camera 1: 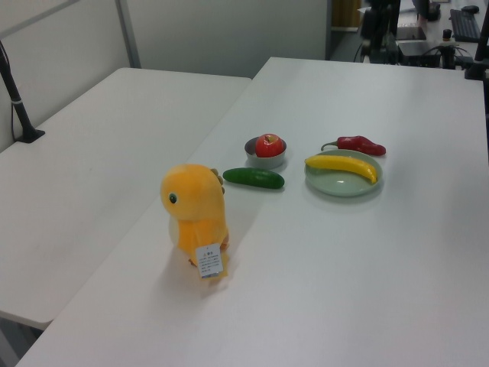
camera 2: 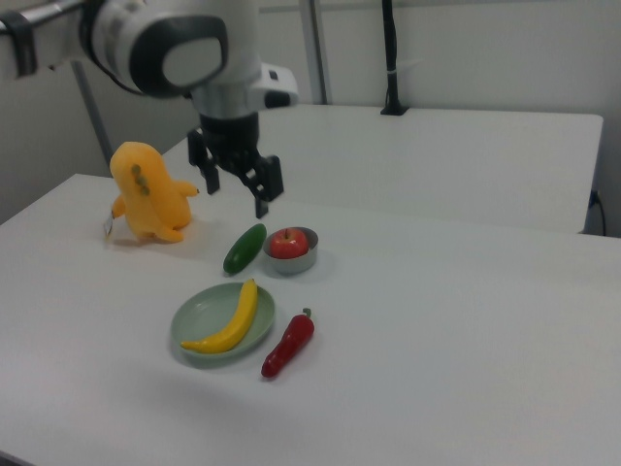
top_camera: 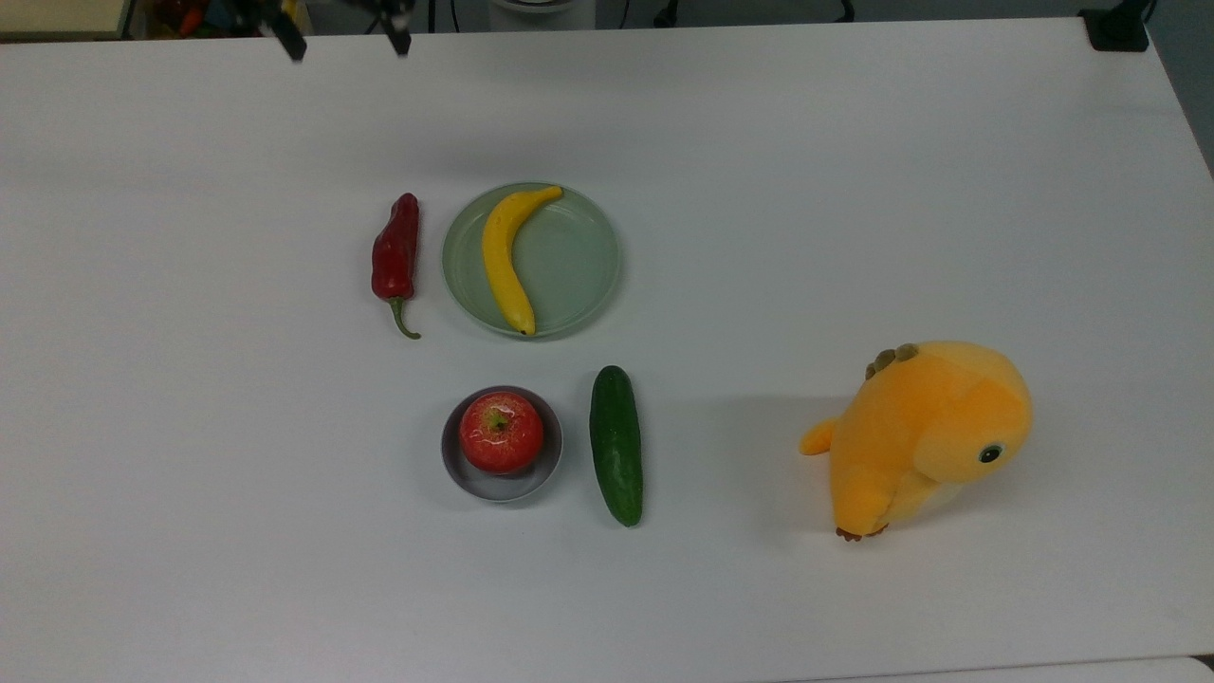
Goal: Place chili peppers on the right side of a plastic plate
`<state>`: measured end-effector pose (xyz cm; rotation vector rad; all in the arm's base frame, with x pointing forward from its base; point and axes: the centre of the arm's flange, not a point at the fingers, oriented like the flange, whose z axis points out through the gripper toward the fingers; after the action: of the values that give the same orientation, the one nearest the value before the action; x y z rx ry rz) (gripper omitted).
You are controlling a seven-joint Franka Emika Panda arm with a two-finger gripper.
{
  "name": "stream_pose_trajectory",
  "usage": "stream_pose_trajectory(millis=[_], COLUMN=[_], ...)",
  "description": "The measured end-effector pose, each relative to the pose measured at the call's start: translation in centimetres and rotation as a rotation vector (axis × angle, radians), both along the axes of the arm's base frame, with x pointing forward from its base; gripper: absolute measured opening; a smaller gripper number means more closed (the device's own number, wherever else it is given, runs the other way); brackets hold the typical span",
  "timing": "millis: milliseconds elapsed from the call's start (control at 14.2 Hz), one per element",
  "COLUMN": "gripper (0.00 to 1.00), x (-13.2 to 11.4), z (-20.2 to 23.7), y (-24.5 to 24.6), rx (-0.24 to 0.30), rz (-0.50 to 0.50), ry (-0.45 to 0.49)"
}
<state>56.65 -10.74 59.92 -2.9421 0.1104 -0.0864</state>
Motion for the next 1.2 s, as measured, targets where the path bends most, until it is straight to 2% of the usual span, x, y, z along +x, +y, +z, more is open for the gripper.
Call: stream_pose_trajectory(millis=[211,352,492,563,703,844,985,1196], gripper=[1.00,1.00,1.00,1.00,1.00,1.00,1.00,1.00], x=[-3.5,-4.3,-4.5,-4.4,-4.4,-4.2,-3.2,-2.3], z=[5.3,6.8,7.6,7.6,7.0,6.0,3.3,0.9], y=[0.5,2.1,5.5,9.1,13.9,15.8,17.6,18.2], rx=[0.028,0.026,-0.027,-0.085,-0.145,-0.154,-0.165,-0.181], rz=[-0.057,-0.092,-0.110,-0.100,-0.060,-0.025,0.007,0.110], ry=[0.009,0.006,0.012,0.019,0.031,0.035,0.010,-0.018])
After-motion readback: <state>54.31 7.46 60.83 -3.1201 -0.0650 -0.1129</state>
